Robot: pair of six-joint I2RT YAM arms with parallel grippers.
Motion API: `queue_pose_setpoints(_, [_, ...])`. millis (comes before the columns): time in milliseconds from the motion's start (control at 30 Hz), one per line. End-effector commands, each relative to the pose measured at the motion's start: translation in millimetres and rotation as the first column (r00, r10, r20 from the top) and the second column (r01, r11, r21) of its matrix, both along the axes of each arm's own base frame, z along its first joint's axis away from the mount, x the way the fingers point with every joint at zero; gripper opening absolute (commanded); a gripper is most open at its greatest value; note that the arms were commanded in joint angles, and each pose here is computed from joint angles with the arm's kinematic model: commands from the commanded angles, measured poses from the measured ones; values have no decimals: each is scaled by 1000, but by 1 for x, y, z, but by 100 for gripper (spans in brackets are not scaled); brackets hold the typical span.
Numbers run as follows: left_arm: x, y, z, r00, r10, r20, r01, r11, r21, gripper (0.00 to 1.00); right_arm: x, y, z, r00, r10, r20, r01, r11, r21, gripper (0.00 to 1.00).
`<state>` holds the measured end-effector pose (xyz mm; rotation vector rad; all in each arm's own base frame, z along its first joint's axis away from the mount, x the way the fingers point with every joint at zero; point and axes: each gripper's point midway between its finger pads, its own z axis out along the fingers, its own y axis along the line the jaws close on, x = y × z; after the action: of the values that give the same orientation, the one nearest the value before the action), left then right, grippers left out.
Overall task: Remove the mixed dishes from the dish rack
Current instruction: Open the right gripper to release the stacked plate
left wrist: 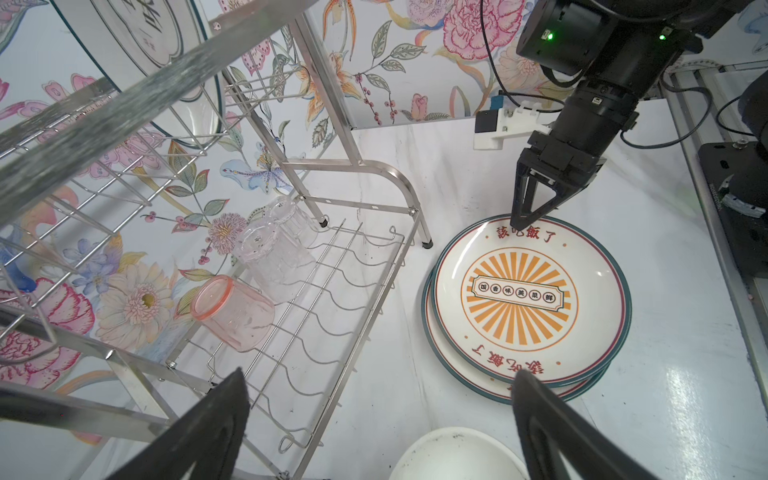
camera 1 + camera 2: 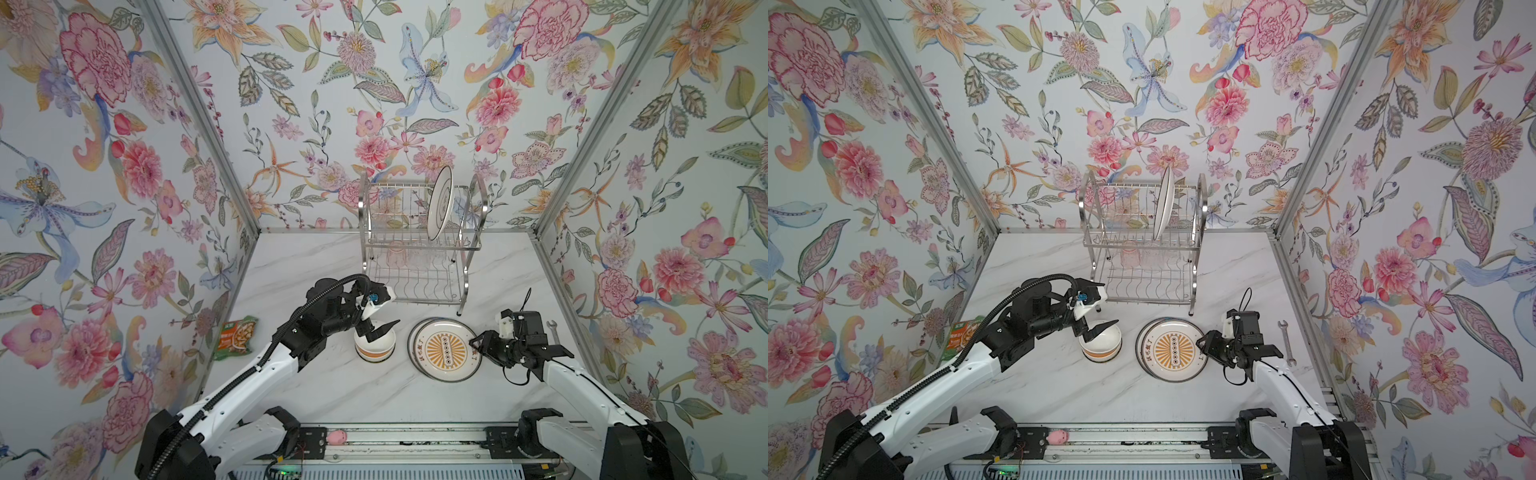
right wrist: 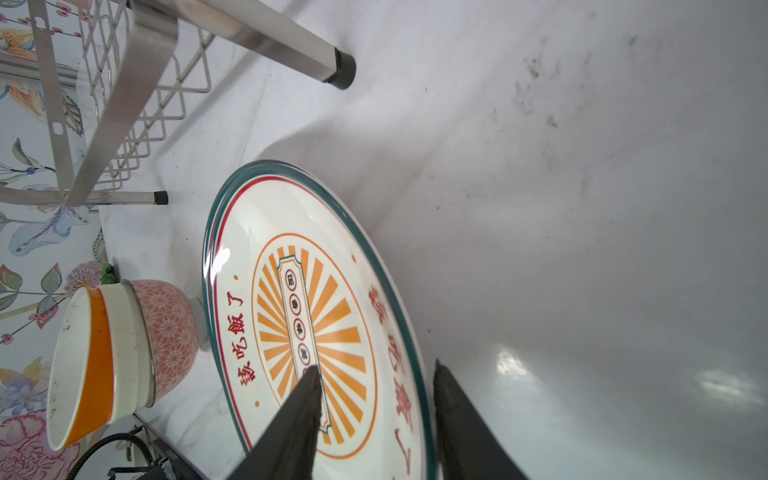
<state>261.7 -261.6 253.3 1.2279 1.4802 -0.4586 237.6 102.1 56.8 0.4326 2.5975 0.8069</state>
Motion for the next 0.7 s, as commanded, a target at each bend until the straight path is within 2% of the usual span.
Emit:
queue_pose_setpoints(0, [9,4,17,998,33,52,-32,999,-30,99,7,-3,6,1000,-19,8,19,999,-33,48])
queue_pose_setpoints(167, [11,2,21,998,36,56,-34,999,-40,100,8,-3,7,1000,-14,6,14,998,-59,51])
queue_pose_setpoints(400, [16,-2,30,997,38,63,-33,997,-72,99,16,7,10,1000,1,28,0,1000,-30,52])
queue_pose_setpoints(667, [17,-9,57,995,25,94,-8,985,-172,100,22,10,16,998,5,64,-3,1000,-26,54])
